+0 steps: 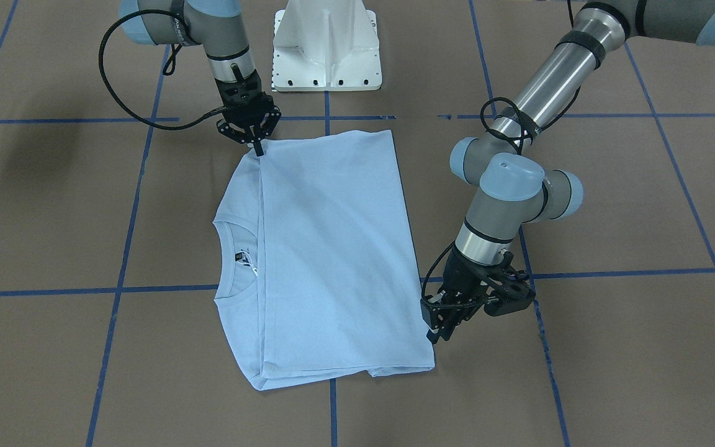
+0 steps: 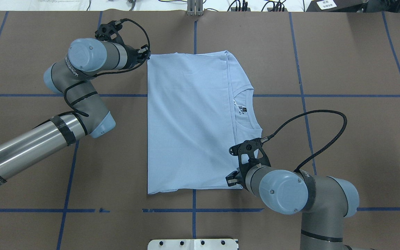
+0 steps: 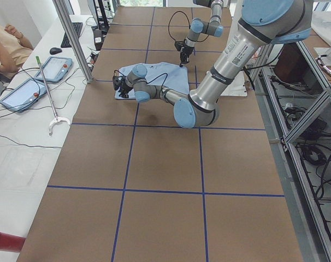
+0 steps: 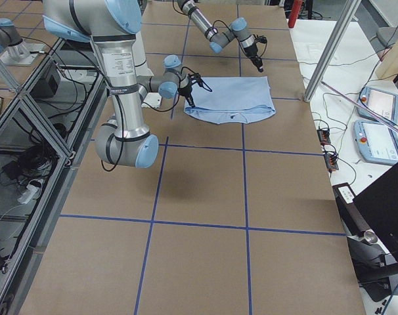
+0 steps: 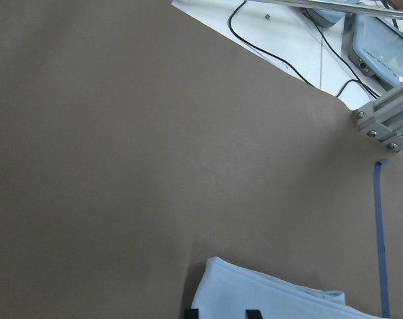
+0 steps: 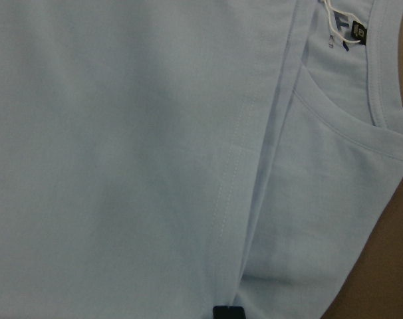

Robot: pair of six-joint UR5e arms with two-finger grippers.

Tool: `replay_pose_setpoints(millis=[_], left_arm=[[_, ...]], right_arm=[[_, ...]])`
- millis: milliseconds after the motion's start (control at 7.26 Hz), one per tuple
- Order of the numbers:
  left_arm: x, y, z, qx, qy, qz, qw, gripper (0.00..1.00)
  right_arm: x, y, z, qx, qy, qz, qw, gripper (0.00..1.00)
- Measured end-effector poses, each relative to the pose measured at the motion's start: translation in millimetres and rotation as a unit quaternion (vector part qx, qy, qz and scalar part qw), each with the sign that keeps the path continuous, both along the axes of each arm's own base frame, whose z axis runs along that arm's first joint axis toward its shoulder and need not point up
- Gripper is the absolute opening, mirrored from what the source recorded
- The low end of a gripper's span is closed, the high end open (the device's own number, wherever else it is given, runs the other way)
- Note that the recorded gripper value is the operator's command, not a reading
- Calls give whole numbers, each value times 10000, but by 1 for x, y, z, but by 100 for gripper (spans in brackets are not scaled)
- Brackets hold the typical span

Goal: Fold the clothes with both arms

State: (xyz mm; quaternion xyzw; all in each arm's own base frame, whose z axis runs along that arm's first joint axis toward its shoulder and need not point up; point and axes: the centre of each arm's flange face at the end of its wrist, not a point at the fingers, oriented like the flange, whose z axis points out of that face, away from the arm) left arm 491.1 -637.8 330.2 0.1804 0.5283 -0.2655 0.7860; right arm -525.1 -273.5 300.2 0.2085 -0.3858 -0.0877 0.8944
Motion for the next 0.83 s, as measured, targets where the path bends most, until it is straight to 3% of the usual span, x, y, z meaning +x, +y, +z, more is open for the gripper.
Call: replay_pose_setpoints(millis=[138, 413, 551, 689, 827], left_arm=[[0, 0, 0, -1, 2, 0, 10000, 35], [0, 0, 0, -3, 0, 0, 10000, 35], [0, 1, -1, -3, 1, 3, 10000, 35], [2, 2, -2, -4, -1, 18, 10000, 35], [5, 4, -2, -7, -4, 41, 10000, 35]], right_arm=[[0, 0, -2, -6, -15, 3, 10000, 72], [2, -2, -6, -55, -78, 68, 9999, 79], [3, -1, -5, -286, -177, 265, 9991, 79], [3, 0, -6, -733, -379, 642, 9945, 83], [3, 1, -9, -1301, -650, 1100, 9832, 81]])
